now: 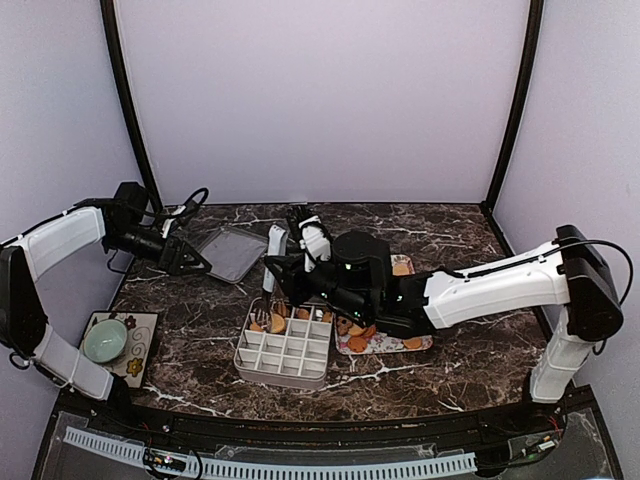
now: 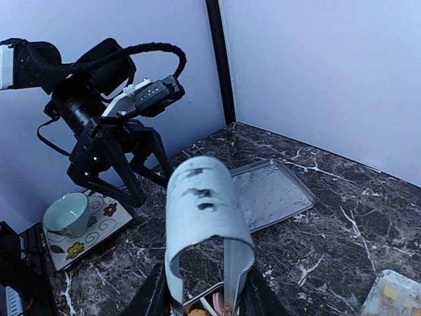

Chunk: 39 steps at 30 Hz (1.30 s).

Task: Pack the cookies
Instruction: Place the fake cookies in the empty pocket of the box.

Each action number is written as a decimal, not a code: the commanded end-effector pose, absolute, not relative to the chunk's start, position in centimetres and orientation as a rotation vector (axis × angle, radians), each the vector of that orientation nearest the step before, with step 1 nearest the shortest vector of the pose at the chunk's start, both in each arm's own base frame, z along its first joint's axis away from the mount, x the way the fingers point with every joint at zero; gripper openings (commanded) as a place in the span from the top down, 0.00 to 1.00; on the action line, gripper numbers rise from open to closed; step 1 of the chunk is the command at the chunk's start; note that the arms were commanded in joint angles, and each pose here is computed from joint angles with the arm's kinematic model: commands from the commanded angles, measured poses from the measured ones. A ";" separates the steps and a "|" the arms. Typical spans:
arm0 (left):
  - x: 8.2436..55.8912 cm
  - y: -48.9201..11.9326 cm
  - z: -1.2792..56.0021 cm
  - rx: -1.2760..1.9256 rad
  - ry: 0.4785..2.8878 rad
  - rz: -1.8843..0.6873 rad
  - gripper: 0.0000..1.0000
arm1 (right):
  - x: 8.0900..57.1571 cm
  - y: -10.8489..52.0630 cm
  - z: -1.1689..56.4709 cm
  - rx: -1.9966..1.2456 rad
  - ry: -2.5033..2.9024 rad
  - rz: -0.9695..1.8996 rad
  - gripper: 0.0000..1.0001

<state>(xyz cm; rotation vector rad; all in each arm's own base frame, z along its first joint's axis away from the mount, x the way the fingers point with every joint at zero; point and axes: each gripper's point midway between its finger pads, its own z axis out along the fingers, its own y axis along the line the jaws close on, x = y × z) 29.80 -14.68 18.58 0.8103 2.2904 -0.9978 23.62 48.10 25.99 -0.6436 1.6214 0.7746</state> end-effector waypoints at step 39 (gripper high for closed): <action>28.4 -15.4 20.2 0.846 2.223 -1.093 0.08 | 23.6 47.3 28.0 -0.598 1.518 0.766 0.57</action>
